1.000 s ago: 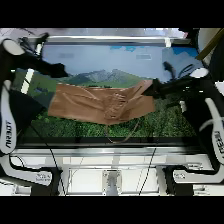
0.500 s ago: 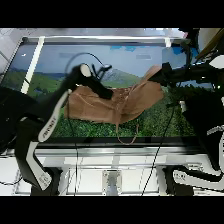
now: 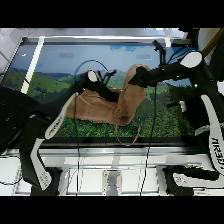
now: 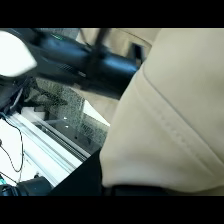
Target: Fold the clothes and pants, and hang the long-sleeved shirts on hangers.
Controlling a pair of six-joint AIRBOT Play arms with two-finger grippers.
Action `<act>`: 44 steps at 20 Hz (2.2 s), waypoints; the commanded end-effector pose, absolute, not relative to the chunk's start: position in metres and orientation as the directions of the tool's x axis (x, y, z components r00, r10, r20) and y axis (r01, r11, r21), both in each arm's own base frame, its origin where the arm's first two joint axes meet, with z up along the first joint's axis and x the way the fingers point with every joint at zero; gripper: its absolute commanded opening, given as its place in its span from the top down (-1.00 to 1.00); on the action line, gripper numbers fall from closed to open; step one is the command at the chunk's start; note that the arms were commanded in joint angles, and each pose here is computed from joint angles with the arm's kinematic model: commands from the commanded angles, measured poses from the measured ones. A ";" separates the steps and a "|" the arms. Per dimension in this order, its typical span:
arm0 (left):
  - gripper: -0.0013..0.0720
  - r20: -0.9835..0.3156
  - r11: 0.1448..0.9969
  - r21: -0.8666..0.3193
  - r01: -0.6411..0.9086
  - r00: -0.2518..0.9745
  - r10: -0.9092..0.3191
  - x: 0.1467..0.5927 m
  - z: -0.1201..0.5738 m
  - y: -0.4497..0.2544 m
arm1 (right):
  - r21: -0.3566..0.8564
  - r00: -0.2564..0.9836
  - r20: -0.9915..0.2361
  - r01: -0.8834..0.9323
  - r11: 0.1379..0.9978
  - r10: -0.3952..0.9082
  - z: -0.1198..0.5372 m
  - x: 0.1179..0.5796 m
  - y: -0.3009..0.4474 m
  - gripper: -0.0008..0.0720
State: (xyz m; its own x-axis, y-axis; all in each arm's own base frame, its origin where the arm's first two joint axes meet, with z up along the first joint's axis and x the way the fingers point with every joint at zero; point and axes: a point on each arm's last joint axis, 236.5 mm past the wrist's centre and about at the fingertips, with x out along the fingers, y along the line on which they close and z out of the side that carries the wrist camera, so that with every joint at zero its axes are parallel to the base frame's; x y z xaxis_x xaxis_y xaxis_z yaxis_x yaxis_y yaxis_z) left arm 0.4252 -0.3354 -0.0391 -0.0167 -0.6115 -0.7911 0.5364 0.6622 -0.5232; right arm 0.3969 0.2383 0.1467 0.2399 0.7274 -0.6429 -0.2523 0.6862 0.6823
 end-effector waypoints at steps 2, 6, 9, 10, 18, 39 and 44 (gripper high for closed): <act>0.94 -0.894 0.787 -0.327 0.523 0.099 -0.437 0.449 0.015 -0.206 | 0.681 0.228 -0.639 -0.276 0.678 0.734 0.136 0.404 0.285 0.87; 0.94 -0.889 0.908 -0.189 0.373 0.328 -0.319 0.461 0.099 -0.074 | 0.696 0.254 -0.578 -0.344 0.631 0.776 0.125 0.416 0.366 0.87; 0.94 -0.856 0.955 -0.156 0.251 0.447 -0.258 0.456 0.140 -0.008 | 0.698 0.271 -0.523 -0.407 0.589 0.808 0.109 0.420 0.440 0.87; 0.93 -0.852 0.961 -0.160 0.225 0.461 -0.250 0.452 0.146 0.005 | 0.701 0.279 -0.505 -0.420 0.577 0.817 0.099 0.421 0.465 0.87; 0.94 -0.868 0.956 -0.227 0.185 0.406 -0.285 0.436 0.132 0.018 | 0.705 0.343 -0.376 -0.497 0.506 0.861 0.119 0.432 0.527 -0.11; 0.93 -0.846 0.938 -0.278 0.208 0.409 -0.342 0.437 0.136 0.003 | 0.807 0.186 -0.578 0.271 0.524 0.794 -0.068 0.436 0.283 -0.91; 0.94 -0.846 0.938 -0.278 0.209 0.409 -0.342 0.437 0.136 0.003 | 0.810 0.135 -0.558 0.305 0.501 0.819 -0.092 0.424 0.306 -0.90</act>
